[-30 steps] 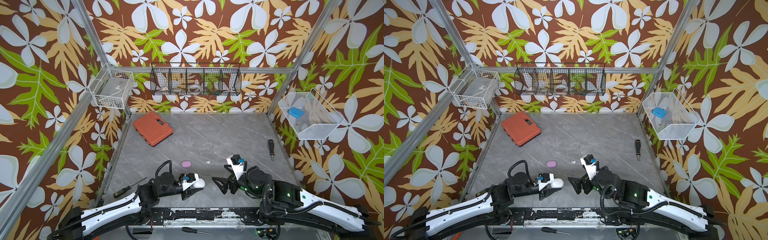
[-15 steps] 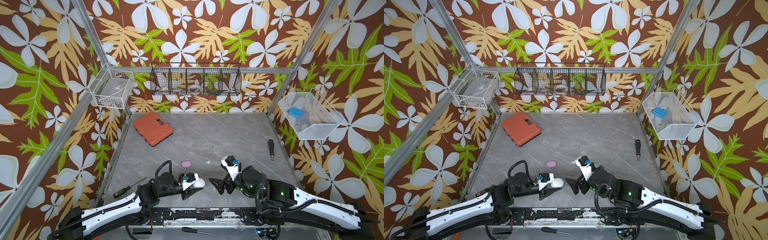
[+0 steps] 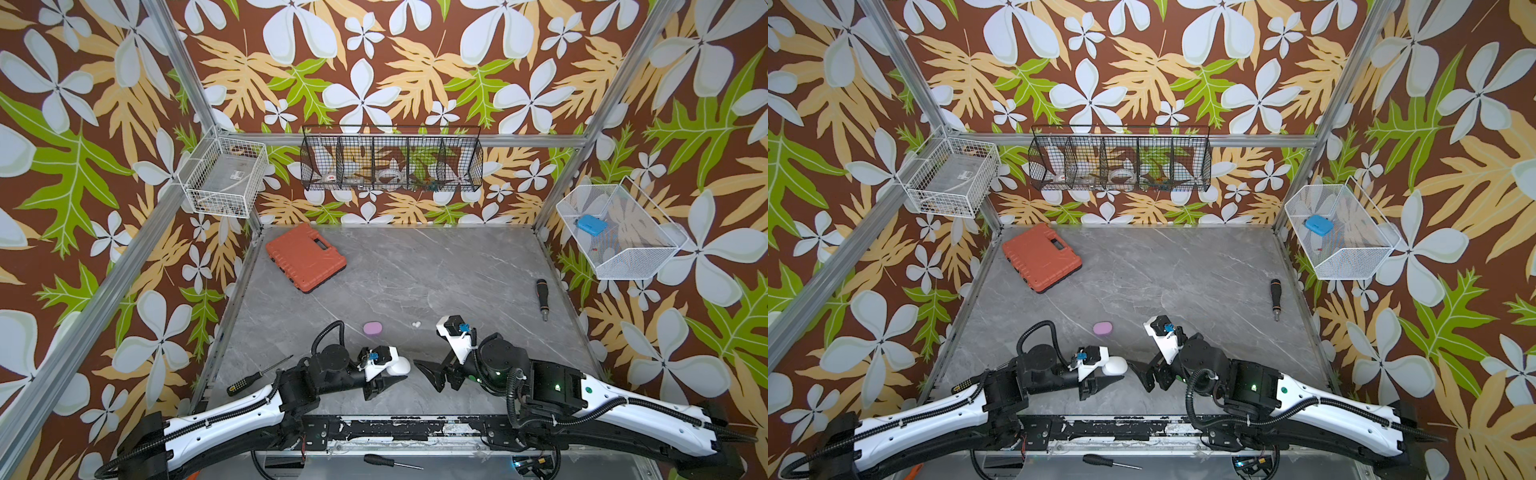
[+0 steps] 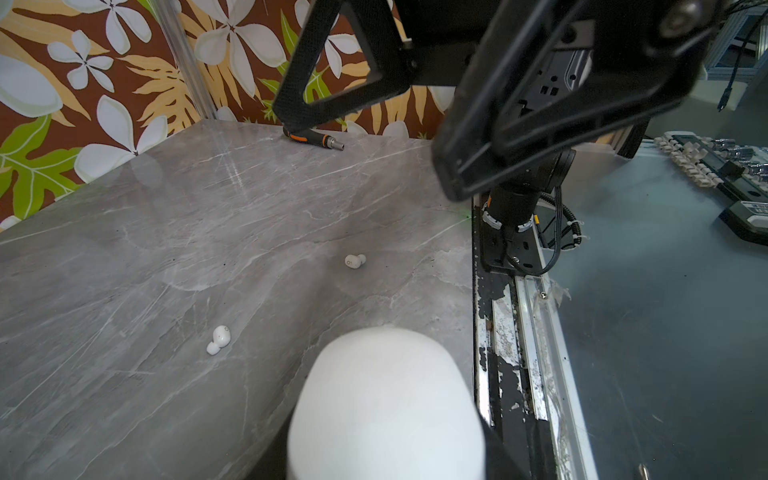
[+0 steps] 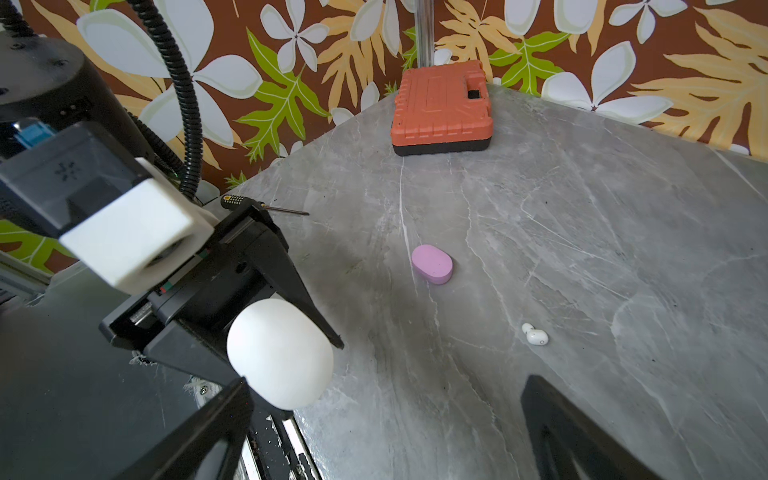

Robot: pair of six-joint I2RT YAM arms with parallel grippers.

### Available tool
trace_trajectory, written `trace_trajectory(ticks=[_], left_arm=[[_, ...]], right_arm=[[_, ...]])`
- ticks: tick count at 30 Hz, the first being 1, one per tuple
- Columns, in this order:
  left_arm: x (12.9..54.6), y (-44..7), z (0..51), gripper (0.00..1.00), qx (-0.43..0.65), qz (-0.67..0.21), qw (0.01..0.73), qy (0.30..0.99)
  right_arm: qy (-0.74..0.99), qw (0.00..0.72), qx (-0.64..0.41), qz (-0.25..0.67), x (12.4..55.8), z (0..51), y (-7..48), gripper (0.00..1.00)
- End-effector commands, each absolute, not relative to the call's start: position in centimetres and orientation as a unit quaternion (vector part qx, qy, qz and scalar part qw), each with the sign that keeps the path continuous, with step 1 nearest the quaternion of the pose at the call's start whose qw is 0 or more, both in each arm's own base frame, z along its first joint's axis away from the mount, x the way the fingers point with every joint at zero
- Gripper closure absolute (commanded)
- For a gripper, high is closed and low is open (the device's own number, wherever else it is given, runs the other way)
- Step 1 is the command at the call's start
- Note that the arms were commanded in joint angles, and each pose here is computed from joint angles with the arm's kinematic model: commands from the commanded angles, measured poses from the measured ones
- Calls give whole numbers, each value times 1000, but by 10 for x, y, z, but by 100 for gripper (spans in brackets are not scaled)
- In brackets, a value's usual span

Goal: Insert the wireless bluetooth earbuds into the charging case
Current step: 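Bring the right gripper to the case lid held by the left gripper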

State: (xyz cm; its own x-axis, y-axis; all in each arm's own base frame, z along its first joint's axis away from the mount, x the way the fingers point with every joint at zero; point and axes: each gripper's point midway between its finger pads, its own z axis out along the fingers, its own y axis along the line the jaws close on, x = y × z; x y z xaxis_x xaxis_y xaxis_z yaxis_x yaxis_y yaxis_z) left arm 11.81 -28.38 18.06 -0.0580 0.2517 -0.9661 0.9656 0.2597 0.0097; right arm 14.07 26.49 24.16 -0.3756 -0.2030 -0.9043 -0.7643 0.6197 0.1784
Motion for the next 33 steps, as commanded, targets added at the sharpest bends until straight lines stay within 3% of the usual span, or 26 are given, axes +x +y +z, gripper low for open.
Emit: trace_trajectory(ticks=[1, 33], left_arm=[[116, -286, 188, 100, 484, -379, 491, 618], [89, -292, 184, 100, 530, -421, 438, 592]], right_arm=[[758, 474, -324, 309, 140, 247, 271, 0], [741, 464, -409, 263, 115, 212, 296, 0]])
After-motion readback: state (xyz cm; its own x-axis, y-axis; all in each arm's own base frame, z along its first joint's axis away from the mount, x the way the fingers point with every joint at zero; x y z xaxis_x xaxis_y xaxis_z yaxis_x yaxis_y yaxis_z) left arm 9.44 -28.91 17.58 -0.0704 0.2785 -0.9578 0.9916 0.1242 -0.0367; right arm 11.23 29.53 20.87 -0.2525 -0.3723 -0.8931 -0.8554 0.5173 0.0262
